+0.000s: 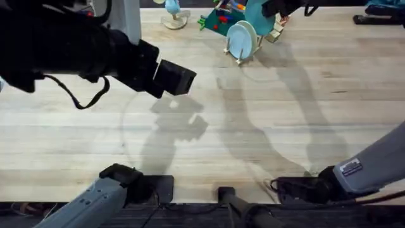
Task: Pick up the plates from the table one by one and place each into a slot on the dish rack.
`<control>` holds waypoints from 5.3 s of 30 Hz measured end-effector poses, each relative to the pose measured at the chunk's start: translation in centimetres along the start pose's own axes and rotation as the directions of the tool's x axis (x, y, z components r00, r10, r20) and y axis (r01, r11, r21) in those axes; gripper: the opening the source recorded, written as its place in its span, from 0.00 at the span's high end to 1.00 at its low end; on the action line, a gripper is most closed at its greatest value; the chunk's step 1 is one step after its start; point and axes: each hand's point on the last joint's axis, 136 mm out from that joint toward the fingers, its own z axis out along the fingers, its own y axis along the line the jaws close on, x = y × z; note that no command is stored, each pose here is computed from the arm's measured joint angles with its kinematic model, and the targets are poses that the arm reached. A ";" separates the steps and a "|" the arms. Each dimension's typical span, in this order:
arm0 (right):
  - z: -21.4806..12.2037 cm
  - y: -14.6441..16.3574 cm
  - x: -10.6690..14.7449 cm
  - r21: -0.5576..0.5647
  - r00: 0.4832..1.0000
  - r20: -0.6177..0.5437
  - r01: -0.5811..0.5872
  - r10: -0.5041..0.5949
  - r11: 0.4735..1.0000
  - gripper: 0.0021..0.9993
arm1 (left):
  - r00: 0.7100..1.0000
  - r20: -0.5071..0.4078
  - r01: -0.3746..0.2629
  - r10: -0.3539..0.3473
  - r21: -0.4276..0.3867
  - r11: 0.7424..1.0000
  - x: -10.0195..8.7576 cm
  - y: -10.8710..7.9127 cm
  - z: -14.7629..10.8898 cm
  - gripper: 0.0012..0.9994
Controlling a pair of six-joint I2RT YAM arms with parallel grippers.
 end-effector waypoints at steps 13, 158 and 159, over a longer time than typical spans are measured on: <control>1.2 1.3 -0.1 -0.029 1.000 -0.010 0.017 -0.017 0.999 0.97 | 1.000 0.000 0.000 0.000 0.000 1.000 0.0 0.0 0.0 0.01; -10.1 5.3 2.6 -0.046 0.994 -0.107 0.018 -0.022 0.999 0.01 | 1.000 -0.029 0.004 -0.004 0.005 1.000 0.1 0.1 0.9 0.01; -10.6 5.5 2.9 -0.049 0.993 -0.112 0.016 -0.022 0.999 0.01 | 1.000 -0.029 0.005 -0.004 0.005 1.000 0.1 0.1 0.9 0.01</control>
